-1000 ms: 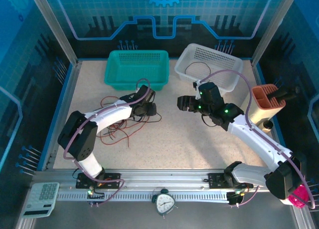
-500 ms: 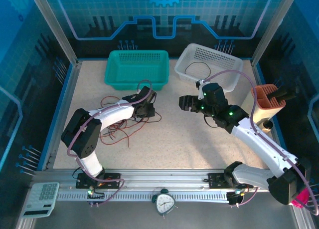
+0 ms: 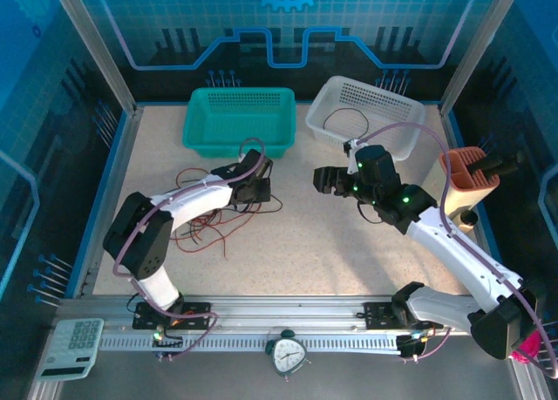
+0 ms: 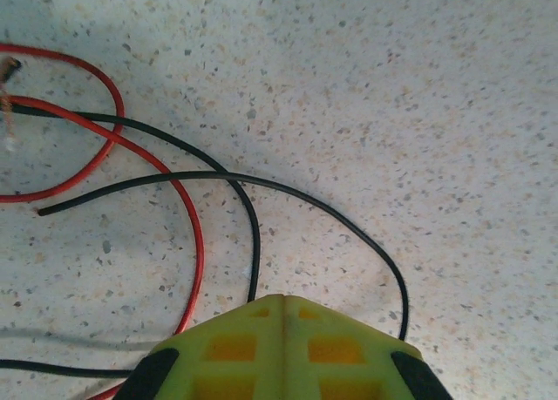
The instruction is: Untangle the cables
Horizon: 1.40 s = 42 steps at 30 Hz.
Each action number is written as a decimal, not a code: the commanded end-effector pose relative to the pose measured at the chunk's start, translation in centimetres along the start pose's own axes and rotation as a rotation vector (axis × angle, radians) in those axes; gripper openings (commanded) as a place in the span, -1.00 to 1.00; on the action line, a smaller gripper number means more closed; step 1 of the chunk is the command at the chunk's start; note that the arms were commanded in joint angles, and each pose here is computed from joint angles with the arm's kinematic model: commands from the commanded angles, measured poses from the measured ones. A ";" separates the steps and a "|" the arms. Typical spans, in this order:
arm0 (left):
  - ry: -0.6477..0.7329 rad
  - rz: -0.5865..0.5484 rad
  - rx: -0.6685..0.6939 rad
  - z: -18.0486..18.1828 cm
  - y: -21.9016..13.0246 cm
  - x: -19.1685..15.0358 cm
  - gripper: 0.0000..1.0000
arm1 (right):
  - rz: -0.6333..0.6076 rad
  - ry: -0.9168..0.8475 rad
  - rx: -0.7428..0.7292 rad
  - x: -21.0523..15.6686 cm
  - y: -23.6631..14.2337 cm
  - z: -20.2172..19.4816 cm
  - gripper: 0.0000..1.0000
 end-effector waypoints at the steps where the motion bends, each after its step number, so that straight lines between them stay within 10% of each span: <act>1: 0.017 -0.072 -0.068 -1.2 -3.8 1.6 -1.00 | -0.010 -0.032 0.053 -0.3 0.1 0.8 0.68; 42: -0.007 -0.476 -0.685 -7.8 -28.9 10.9 -1.00 | -0.102 -0.232 0.441 1.6 1.1 7.8 0.68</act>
Point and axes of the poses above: each hand's point on the last joint's axis, 136 mm out from that joint toward the fingers, its own y axis out along the fingers, its own z axis along the line the jaws close on, x = y × z, the point moved 9 cm from there along -y, back along the fingers, and after that the axes turned 9 degrees about -y, right-handed, at the moved point
